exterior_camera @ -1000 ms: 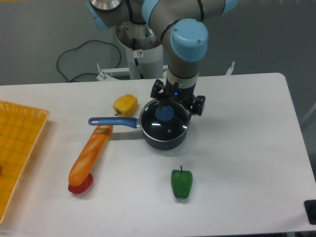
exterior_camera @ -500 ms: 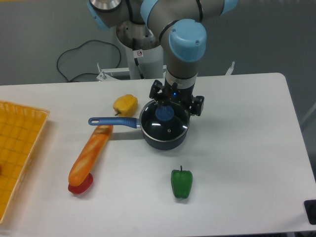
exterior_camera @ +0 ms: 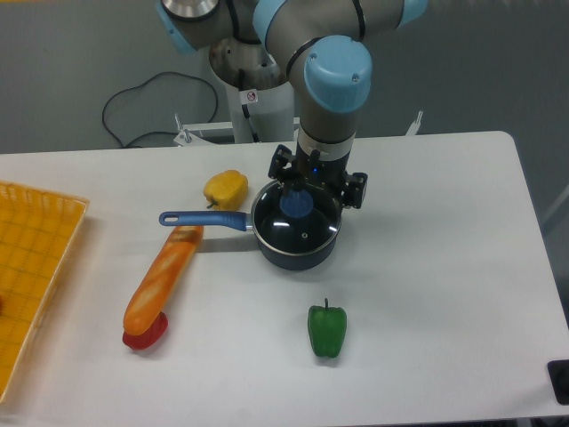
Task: Open the lid
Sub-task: 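Close the gripper on the blue knob and adjust the grip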
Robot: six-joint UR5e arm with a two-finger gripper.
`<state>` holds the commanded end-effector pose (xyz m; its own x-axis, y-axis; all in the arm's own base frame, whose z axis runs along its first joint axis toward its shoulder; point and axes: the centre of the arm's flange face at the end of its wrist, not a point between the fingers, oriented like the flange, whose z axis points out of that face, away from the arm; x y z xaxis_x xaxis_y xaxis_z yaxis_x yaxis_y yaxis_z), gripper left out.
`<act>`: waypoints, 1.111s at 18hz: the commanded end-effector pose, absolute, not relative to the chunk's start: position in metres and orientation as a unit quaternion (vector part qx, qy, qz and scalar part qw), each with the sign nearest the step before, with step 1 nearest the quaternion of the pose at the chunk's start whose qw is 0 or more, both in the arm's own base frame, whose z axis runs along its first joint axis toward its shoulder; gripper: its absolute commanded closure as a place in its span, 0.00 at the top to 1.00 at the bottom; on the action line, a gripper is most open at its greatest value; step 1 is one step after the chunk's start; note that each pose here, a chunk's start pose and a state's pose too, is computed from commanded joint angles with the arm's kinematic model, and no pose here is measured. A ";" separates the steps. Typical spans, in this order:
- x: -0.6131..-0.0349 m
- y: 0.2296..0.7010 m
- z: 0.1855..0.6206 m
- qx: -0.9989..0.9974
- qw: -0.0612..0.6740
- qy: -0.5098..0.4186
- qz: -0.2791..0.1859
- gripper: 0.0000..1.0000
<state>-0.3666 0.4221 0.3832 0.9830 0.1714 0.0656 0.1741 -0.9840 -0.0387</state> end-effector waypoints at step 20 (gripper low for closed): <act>-0.351 0.434 0.320 -0.996 -0.004 -0.087 -0.013 1.00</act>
<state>-0.3508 0.4336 0.3196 0.9844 0.1742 0.0246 0.1740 -0.9847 0.0107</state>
